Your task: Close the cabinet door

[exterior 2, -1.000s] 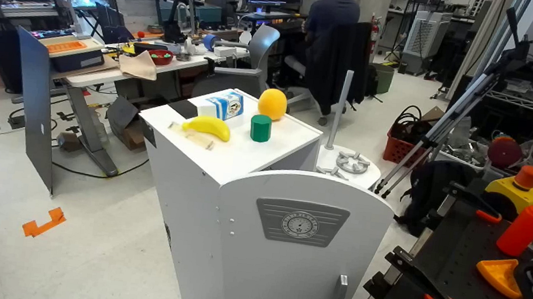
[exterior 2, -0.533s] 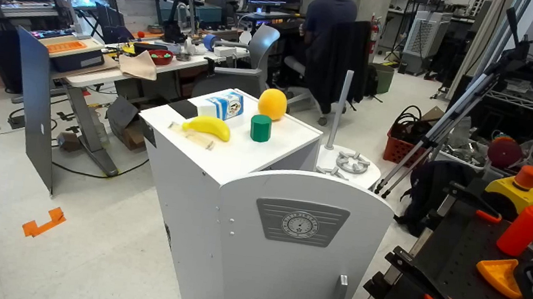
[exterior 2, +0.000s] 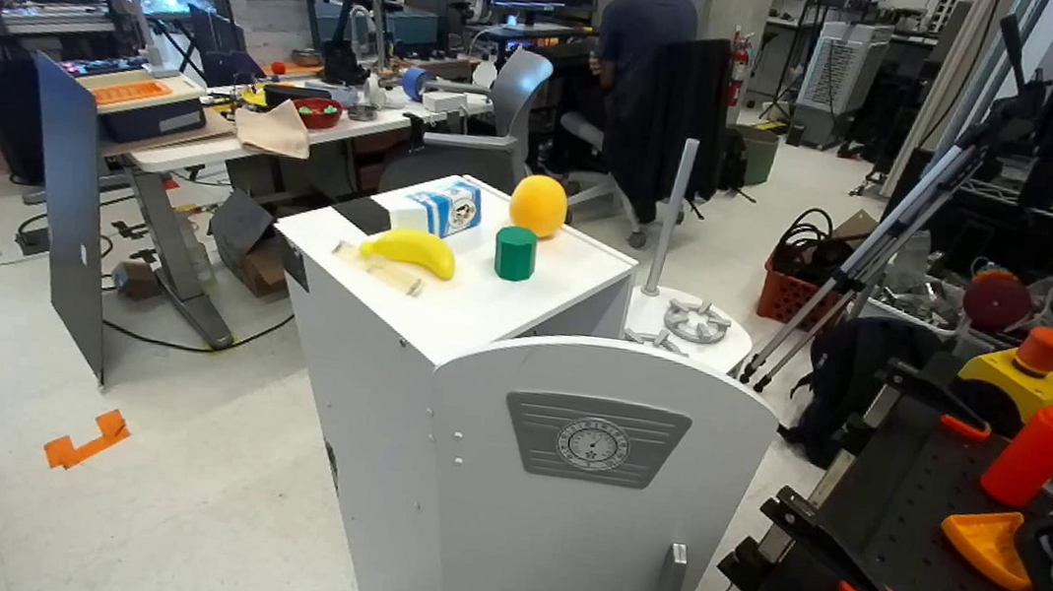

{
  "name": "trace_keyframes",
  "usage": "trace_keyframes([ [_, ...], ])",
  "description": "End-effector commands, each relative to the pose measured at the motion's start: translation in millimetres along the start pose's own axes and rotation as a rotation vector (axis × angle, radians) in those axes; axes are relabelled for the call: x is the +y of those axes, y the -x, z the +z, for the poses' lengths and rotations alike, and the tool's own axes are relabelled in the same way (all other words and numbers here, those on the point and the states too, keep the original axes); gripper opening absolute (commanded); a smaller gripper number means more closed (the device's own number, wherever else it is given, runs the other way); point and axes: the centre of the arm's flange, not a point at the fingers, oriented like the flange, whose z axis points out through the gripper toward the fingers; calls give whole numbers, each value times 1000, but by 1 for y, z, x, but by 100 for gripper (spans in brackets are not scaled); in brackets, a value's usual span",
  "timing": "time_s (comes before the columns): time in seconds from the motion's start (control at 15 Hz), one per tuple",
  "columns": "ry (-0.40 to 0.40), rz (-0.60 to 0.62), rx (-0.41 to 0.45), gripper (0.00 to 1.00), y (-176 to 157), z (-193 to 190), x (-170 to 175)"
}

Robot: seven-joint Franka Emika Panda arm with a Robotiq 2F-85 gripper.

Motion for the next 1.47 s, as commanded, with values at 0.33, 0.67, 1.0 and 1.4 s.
trace_keyframes([
  [0.33,50,-59,29,100,-62,64,-98],
  [0.67,67,-87,27,100,-90,93,-148],
  [1.0,121,-110,37,100,-106,117,-183],
  [1.4,251,-73,108,100,-121,125,-178],
])
